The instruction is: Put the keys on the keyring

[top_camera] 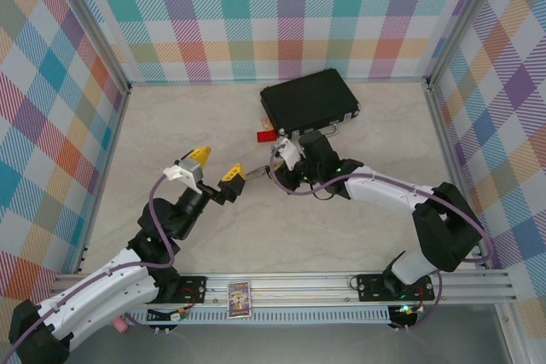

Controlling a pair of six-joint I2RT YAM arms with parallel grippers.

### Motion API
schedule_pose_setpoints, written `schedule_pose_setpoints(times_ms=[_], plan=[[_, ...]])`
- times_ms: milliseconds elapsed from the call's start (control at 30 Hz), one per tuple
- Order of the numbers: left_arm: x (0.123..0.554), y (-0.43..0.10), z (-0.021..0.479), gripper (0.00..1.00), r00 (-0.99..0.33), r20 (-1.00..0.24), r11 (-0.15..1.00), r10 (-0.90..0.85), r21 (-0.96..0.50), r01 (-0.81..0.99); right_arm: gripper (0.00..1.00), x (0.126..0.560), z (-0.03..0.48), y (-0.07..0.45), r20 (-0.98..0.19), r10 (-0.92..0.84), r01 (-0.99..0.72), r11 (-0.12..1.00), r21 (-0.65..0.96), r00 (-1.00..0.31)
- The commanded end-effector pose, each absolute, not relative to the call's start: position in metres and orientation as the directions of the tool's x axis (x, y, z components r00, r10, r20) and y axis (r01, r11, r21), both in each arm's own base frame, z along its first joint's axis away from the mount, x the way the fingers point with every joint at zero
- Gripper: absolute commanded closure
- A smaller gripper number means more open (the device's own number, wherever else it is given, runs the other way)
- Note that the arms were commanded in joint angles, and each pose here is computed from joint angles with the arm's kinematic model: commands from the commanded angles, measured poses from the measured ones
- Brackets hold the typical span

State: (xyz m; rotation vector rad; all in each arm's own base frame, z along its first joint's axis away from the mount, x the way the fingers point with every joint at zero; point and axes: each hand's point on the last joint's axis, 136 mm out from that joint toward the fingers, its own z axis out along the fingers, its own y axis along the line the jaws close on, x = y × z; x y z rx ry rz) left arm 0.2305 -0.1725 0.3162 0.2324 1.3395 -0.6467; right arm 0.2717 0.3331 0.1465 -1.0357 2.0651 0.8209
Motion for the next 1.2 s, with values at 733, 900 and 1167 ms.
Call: schedule_pose_setpoints(times_ms=[733,900,1167], plan=[[0.229,-0.171,0.310,0.00,0.090,-0.949,0.804,-0.303,-0.203,0.558,1.00,0.220,0.063,0.273,-0.454,-0.539,-0.693,0.653,0.306,-0.709],[0.229,-0.171,0.309,0.00,0.089,-0.949,0.804,-0.302,-0.204,0.558,1.00,0.220,0.049,0.260,-0.410,-0.534,-0.659,0.700,0.277,-0.739],[0.230,-0.172,0.308,0.00,0.087,-0.949,0.804,-0.302,-0.204,0.559,1.00,0.218,0.032,0.250,-0.340,-0.518,-0.611,0.740,0.282,-0.784]])
